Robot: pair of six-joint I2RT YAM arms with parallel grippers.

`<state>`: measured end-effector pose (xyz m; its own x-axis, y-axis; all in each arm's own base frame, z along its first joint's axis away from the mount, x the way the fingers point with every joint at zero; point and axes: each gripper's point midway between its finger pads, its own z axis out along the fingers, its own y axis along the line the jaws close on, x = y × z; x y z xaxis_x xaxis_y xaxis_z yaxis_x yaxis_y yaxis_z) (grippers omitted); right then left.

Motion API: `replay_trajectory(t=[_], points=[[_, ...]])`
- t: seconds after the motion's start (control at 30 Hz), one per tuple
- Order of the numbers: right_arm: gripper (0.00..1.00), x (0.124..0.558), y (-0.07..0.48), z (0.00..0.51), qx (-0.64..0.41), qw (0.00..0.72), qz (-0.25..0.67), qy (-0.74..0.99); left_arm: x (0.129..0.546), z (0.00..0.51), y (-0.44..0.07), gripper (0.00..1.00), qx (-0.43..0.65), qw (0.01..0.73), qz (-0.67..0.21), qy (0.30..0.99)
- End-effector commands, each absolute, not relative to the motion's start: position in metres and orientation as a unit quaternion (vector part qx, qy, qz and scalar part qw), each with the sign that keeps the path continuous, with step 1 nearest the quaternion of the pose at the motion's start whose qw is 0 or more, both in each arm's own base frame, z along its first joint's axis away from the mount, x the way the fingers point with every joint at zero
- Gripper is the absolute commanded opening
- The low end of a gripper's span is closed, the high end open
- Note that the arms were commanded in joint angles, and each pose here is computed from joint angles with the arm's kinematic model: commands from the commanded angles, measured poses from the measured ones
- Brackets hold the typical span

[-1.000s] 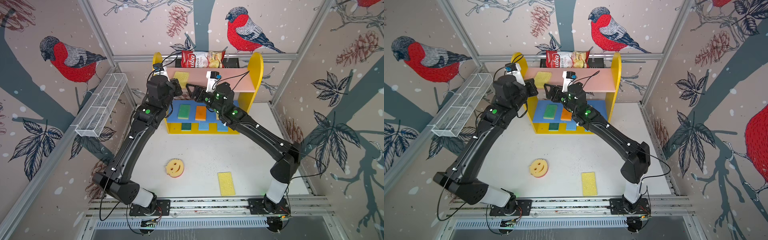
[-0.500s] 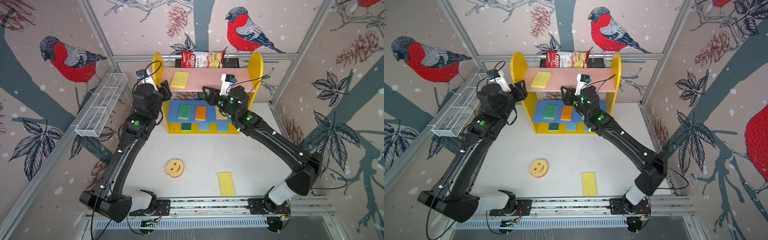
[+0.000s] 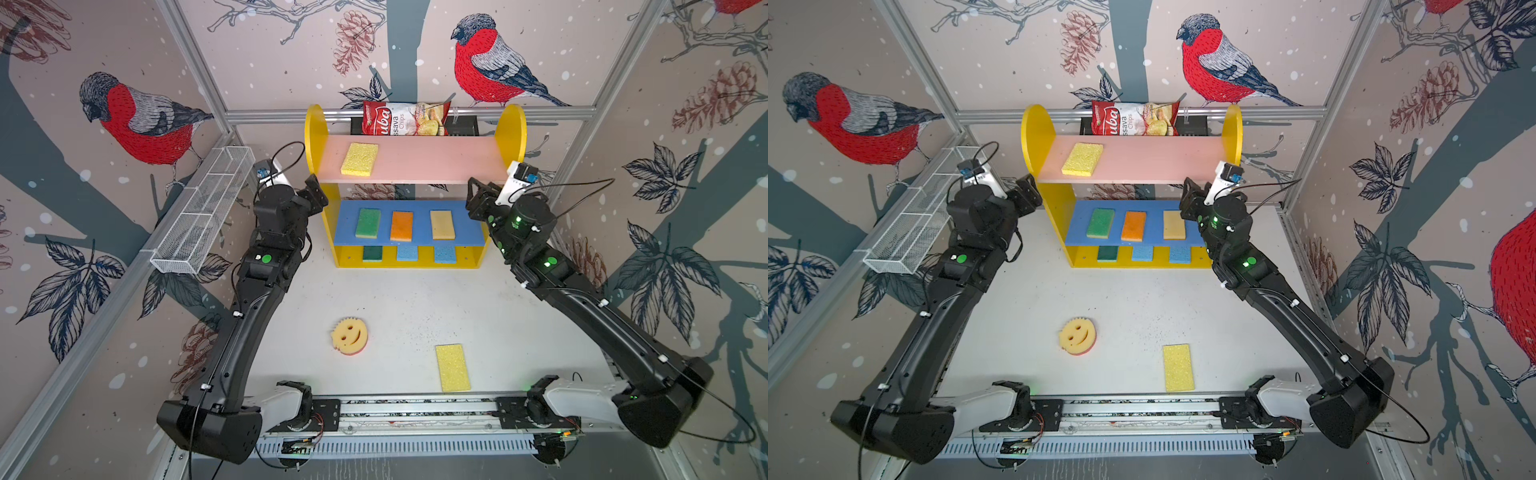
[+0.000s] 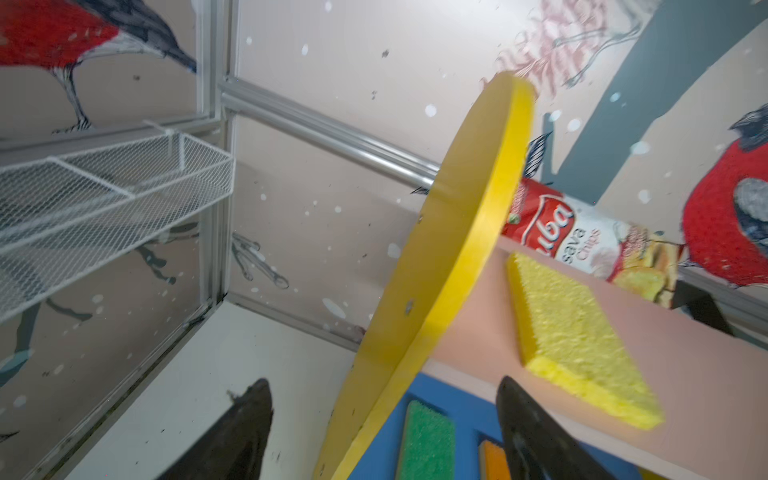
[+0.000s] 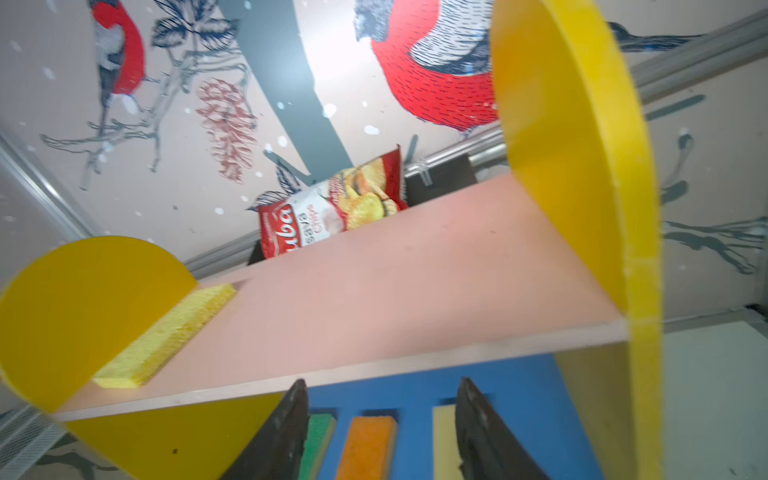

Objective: Place and organize the cleaning sponges onto the shelf
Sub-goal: 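Withdraw both grippers from the pink shelf toward the robot, then push the yellow sponge farther back on the pink shelf with right gripper tips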

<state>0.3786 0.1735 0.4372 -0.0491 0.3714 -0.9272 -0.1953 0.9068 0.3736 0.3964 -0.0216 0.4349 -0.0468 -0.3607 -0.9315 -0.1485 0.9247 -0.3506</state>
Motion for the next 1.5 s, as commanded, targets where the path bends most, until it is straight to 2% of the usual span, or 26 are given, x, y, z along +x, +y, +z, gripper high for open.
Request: replay_trajectory(t=[0.0, 0.03, 0.07, 0.1, 0.13, 0.47, 0.63, 0.73, 0.97, 1.47], points=[[0.36, 0.380, 0.167, 0.445, 0.074, 0.689, 0.244, 0.679, 0.401, 0.448, -0.019, 0.82, -0.186, 0.686, -0.118, 0.694], [0.19, 0.381, 0.176, 0.448, 0.060, 0.683, 0.260, 0.680, 0.405, 0.448, -0.019, 0.78, -0.184, 0.683, -0.125, 0.695], [0.08, 0.382, 0.187, 0.451, 0.042, 0.678, 0.275, 0.680, 0.408, 0.450, -0.021, 0.73, -0.182, 0.682, -0.131, 0.696], [0.02, 0.384, 0.205, 0.452, 0.017, 0.669, 0.290, 0.684, 0.411, 0.453, -0.022, 0.67, -0.181, 0.681, -0.135, 0.696], [0.00, 0.383, 0.222, 0.455, -0.005, 0.665, 0.299, 0.685, 0.414, 0.456, -0.024, 0.63, -0.179, 0.680, -0.140, 0.697], [0.00, 0.367, 0.375, 0.471, -0.179, 0.603, 0.398, 0.668, 0.415, 0.463, -0.038, 0.51, -0.166, 0.678, -0.192, 0.690], [0.00, 0.367, 0.430, 0.464, -0.233, 0.568, 0.429, 0.663, 0.416, 0.463, -0.047, 0.25, -0.153, 0.671, -0.214, 0.693], [0.00, 0.367, 0.451, 0.459, -0.248, 0.554, 0.437, 0.664, 0.413, 0.464, -0.047, 0.17, -0.154, 0.675, -0.215, 0.689], [0.00, 0.367, 0.477, 0.450, -0.260, 0.544, 0.440, 0.665, 0.410, 0.465, -0.048, 0.16, -0.151, 0.676, -0.223, 0.686], [0.00, 0.397, 0.476, 0.435, -0.223, 0.570, 0.403, 0.681, 0.411, 0.452, -0.054, 0.16, -0.145, 0.665, -0.234, 0.694]])
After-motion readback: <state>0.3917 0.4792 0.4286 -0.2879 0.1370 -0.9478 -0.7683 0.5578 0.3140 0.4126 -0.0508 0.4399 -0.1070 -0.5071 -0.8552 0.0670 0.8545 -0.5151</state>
